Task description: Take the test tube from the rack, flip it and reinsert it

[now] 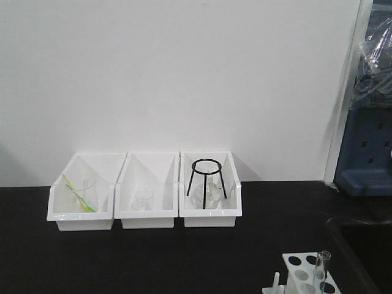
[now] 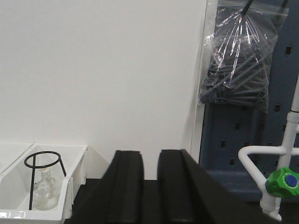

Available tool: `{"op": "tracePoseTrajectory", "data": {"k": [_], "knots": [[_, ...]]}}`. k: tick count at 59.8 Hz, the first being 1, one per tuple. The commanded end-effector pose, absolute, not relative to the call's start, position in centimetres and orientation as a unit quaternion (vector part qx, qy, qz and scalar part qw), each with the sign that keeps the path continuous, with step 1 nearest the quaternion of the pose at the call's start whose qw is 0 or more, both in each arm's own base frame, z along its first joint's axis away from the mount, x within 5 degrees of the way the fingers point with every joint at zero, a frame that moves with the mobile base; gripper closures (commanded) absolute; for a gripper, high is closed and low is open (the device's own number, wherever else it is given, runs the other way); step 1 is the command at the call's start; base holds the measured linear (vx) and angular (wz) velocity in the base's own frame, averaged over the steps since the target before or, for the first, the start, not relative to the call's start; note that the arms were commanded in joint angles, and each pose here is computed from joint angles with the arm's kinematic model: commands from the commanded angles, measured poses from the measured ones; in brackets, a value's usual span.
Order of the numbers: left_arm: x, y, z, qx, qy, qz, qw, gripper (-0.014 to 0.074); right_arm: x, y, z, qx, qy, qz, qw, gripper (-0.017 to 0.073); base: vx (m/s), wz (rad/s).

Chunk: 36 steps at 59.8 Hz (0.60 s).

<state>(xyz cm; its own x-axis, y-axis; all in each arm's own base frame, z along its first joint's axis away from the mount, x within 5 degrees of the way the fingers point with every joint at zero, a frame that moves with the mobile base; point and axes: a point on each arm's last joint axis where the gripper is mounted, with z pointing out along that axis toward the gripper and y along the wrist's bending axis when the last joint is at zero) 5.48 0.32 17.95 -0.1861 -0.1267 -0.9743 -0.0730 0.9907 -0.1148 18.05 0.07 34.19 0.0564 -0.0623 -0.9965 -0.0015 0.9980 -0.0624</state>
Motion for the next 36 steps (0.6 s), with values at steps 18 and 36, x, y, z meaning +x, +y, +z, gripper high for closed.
{"op": "tracePoseTrajectory", "data": {"k": [18,36], "knots": [[5.6,0.2,18.6,-0.060,0.743,-0.028,0.666,0.0600,18.1,0.0,36.0,-0.002,0.640,0.000,0.768,-0.0095,0.00,0.00],[5.6,0.2,18.6,-0.060,0.743,-0.028,0.666,0.0600,18.7,2.4,25.6,-0.090,0.681,0.095,0.720,0.0010,0.00,0.00]]}}
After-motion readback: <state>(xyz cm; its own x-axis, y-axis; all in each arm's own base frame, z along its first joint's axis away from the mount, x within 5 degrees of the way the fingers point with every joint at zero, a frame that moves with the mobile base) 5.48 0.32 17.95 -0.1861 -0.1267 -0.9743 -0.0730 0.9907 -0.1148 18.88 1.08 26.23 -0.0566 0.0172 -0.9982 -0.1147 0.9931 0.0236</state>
